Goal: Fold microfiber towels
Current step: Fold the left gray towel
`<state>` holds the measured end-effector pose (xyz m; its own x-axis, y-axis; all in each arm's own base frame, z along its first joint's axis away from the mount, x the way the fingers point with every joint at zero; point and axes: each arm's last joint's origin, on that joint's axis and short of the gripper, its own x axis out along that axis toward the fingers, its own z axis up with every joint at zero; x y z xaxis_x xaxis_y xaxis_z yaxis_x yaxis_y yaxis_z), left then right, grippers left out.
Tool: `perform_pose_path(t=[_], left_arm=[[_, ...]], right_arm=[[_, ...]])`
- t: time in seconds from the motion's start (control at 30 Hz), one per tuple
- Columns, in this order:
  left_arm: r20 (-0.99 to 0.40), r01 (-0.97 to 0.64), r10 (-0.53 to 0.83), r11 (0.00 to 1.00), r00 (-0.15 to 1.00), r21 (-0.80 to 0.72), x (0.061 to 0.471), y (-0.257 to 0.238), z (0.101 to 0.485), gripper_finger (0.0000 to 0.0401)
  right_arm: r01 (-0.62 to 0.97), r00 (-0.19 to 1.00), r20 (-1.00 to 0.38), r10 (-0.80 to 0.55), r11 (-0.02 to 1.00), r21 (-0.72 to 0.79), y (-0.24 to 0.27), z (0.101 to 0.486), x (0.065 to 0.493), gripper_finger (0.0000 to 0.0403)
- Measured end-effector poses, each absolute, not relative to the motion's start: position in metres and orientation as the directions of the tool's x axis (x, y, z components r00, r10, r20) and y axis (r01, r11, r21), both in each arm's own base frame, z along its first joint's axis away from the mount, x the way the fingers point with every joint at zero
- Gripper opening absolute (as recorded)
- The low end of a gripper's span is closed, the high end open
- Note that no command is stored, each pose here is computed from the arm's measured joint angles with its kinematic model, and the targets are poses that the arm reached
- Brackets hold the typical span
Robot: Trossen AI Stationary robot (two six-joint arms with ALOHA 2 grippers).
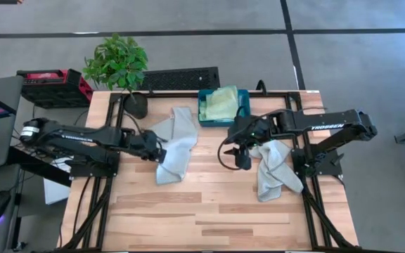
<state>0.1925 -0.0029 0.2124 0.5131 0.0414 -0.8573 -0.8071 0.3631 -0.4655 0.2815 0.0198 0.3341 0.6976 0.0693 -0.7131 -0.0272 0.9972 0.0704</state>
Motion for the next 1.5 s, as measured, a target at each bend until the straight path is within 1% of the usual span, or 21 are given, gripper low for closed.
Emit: perform_pose_path(t=[0.17, 0.3, 0.5, 0.63, 0.77, 0.97, 1.2, 1.33, 1.5], left_arm=[[-0.897, -0.833, -0.022, 0.362, 0.442, -0.419, 0.204, -0.031, 0.193, 0.0], [-0.907, -0.839, -0.08, 0.354, 0.414, -0.414, 0.215, -0.055, 0.177, 0.0], [-0.893, -0.827, -0.213, 0.338, 0.397, -0.449, 0.226, -0.093, 0.155, 0.0], [-0.87, -0.814, -0.281, 0.324, 0.404, -0.483, 0.226, -0.116, 0.15, 0.0], [-0.877, -0.813, -0.28, 0.343, 0.39, -0.471, 0.221, -0.124, 0.148, 0.0003], [-0.875, -0.8, -0.284, 0.362, 0.393, -0.477, 0.221, -0.125, 0.148, 0.0024], [-0.876, -0.793, -0.268, 0.376, 0.401, -0.479, 0.222, -0.124, 0.148, 0.0073], [-0.875, -0.772, -0.245, 0.412, 0.416, -0.483, 0.222, -0.123, 0.149, 0.0103], [-0.853, -0.749, -0.262, 0.409, 0.452, -0.522, 0.219, -0.121, 0.161, 0.0118]], right_arm=[[-0.054, 0.693, -0.716, 0.088, 0.996, 0.071, 0.027, 0.334, 0.281, 0.0195], [-0.058, 0.692, -0.716, 0.091, 0.996, 0.071, 0.029, 0.334, 0.28, 0.0195], [-0.056, 0.687, -0.721, 0.09, 0.996, 0.07, 0.028, 0.333, 0.28, 0.0195], [-0.057, 0.684, -0.724, 0.09, 0.996, 0.07, 0.028, 0.333, 0.28, 0.0195], [-0.057, 0.685, -0.723, 0.09, 0.996, 0.07, 0.028, 0.333, 0.28, 0.0195], [-0.061, 0.69, -0.719, 0.09, 0.996, 0.067, 0.028, 0.333, 0.28, 0.0195], [-0.058, 0.69, -0.718, 0.091, 0.996, 0.07, 0.028, 0.334, 0.28, 0.0195], [-0.058, 0.69, -0.718, 0.091, 0.996, 0.07, 0.028, 0.334, 0.28, 0.0195], [-0.057, 0.69, -0.718, 0.09, 0.996, 0.07, 0.028, 0.334, 0.28, 0.0195]])
